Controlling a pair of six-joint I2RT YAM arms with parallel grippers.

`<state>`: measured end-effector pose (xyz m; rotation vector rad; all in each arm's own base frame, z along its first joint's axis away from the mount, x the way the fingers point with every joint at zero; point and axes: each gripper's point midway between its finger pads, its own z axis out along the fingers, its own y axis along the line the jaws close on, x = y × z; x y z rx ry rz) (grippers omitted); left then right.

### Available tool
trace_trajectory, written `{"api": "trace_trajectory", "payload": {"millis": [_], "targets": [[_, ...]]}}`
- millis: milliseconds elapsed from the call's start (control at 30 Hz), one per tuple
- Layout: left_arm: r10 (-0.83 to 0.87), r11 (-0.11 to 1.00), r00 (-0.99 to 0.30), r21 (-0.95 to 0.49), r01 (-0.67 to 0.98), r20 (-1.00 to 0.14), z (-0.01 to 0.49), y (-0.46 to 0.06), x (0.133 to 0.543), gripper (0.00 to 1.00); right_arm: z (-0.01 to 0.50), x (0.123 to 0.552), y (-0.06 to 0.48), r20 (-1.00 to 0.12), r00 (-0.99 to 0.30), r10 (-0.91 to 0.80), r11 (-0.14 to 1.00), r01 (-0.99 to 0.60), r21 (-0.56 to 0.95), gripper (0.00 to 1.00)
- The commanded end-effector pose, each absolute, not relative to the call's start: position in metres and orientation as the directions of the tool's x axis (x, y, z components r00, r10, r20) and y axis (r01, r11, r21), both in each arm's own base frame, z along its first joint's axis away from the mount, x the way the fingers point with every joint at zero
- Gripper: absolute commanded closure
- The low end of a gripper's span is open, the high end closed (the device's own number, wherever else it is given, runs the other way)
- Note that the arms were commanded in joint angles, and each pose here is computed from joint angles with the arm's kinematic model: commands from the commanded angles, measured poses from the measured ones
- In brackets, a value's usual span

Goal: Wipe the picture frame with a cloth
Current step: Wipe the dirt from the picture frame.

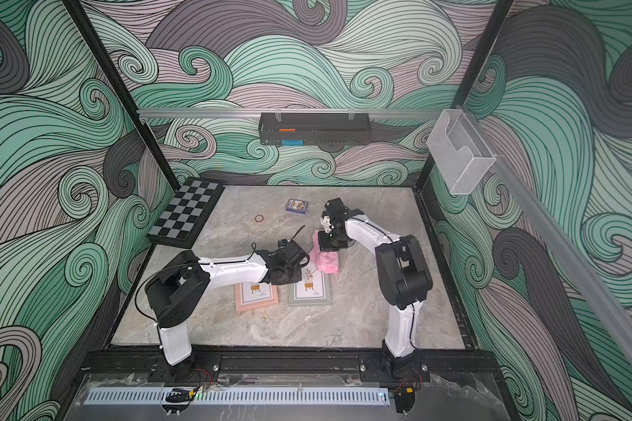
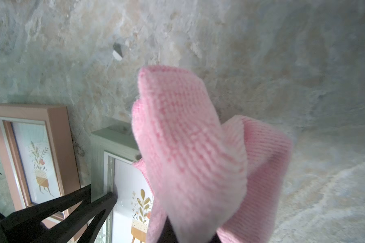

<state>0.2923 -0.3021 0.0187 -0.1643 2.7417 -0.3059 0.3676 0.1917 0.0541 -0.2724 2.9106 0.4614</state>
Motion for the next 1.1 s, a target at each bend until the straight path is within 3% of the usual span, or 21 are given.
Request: {"api": "trace_trajectory", "payload": {"millis": [0,333,400,533,633,700,767,900,1000,1067], "targets": [[-0.129,0.989,-0.961,-0.101,-0.107,-0.245,-0.031,-0.282,0.267,1.0,0.05,0.333,0.196,-0.157,-0.973,-0.168,0.927,-0.21,0.31,1.0],[-0.141,0.988,-0.952,-0.096,-0.119,-0.271,-0.024,-0.277,0.281,1.0,0.03,0.205,0.168,-0.068,-0.992,-0.11,0.957,-0.124,0.262,1.0],[-0.137,0.989,-0.954,-0.099,-0.115,-0.266,-0.024,-0.277,0.279,1.0,0.033,0.211,0.165,-0.105,-0.989,-0.103,0.961,-0.127,0.244,1.0],[-0.138,0.987,-0.962,-0.108,-0.116,-0.237,-0.031,-0.276,0.271,1.0,0.056,0.282,0.17,-0.194,-0.978,-0.075,0.959,-0.124,0.253,1.0],[-0.151,0.985,-0.963,-0.119,-0.127,-0.223,-0.035,-0.274,0.266,1.0,0.055,0.337,0.178,-0.202,-0.977,-0.067,0.952,-0.123,0.281,1.0],[-0.157,0.984,-0.962,-0.121,-0.132,-0.222,-0.036,-0.273,0.265,1.0,0.043,0.35,0.185,-0.161,-0.984,-0.077,0.944,-0.124,0.306,1.0],[-0.157,0.984,-0.961,-0.124,-0.131,-0.229,-0.034,-0.274,0.267,1.0,0.031,0.342,0.191,-0.114,-0.989,-0.092,0.934,-0.125,0.334,1.0],[-0.147,0.985,-0.956,-0.124,-0.119,-0.252,-0.027,-0.278,0.276,1.0,0.008,0.281,0.188,-0.039,-0.989,-0.14,0.945,-0.145,0.293,1.0],[-0.134,0.987,-0.956,-0.125,-0.104,-0.261,-0.022,-0.281,0.281,1.0,0.004,0.234,0.179,-0.027,-0.989,-0.147,0.955,-0.149,0.257,1.0],[-0.127,0.988,-0.957,-0.124,-0.097,-0.262,-0.021,-0.281,0.283,1.0,0.01,0.224,0.172,-0.046,-0.99,-0.13,0.959,-0.137,0.248,1.0]]}}
